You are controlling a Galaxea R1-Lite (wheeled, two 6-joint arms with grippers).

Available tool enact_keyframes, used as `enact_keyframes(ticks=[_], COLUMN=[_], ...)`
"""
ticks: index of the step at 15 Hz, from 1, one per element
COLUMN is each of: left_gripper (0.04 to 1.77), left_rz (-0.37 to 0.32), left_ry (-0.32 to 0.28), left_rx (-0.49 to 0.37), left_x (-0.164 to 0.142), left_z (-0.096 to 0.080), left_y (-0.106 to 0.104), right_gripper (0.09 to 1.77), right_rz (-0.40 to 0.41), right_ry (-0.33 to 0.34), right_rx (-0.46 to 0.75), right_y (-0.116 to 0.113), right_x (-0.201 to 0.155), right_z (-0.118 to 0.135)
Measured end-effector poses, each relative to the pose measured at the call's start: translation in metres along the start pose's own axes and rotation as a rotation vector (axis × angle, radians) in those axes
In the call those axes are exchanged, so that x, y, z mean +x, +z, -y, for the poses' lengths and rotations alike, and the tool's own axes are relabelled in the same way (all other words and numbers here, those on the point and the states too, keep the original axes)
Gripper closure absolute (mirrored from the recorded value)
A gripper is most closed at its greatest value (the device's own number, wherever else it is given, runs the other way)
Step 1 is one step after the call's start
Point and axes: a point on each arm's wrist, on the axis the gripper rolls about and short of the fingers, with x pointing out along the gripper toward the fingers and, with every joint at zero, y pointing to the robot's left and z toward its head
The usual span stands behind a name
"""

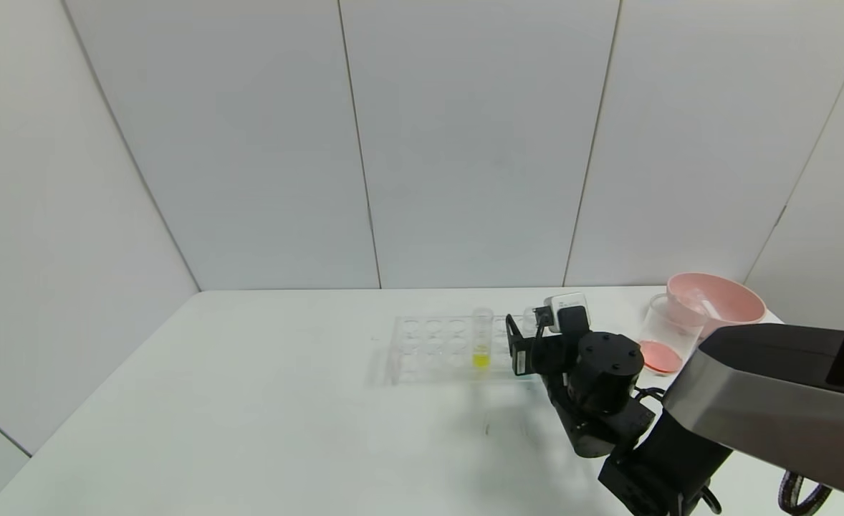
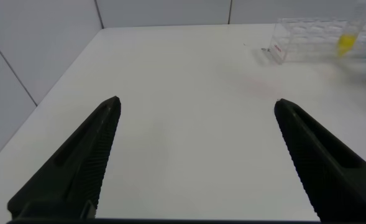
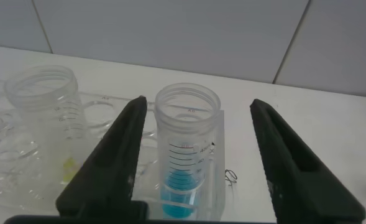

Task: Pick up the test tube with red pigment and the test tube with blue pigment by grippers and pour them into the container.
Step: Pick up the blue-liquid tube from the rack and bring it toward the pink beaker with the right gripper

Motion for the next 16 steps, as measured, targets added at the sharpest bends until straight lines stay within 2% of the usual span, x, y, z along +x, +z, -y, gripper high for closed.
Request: enact_keyframes(ticks=[4, 5, 11, 16], left_gripper=[0.05, 0.05, 0.05, 0.05], left_rz=[0.0, 0.0, 0.0, 0.0], left_ry=[0.0, 0.0, 0.0, 0.0], left_rx=[0.0, 0.0, 0.0, 0.0], left_x=[0.0, 0.0, 0.0, 0.0], left_z=[0.0, 0.0, 0.0, 0.0], left_y=[0.0, 0.0, 0.0, 0.0], right_gripper=[1.09, 1.35, 1.35, 1.35], right_rz=[0.001, 0.001, 0.008, 0.062], right_ry=[-0.001, 0.0, -0.006, -0.007], right_rx=[0.001, 0.001, 0.004, 0.0], right_y=[0.0, 0.0, 0.003, 0.027], right_x=[-0.001, -0.001, 0.0, -0.002], right_z=[0.0, 0.0, 0.0, 0.004])
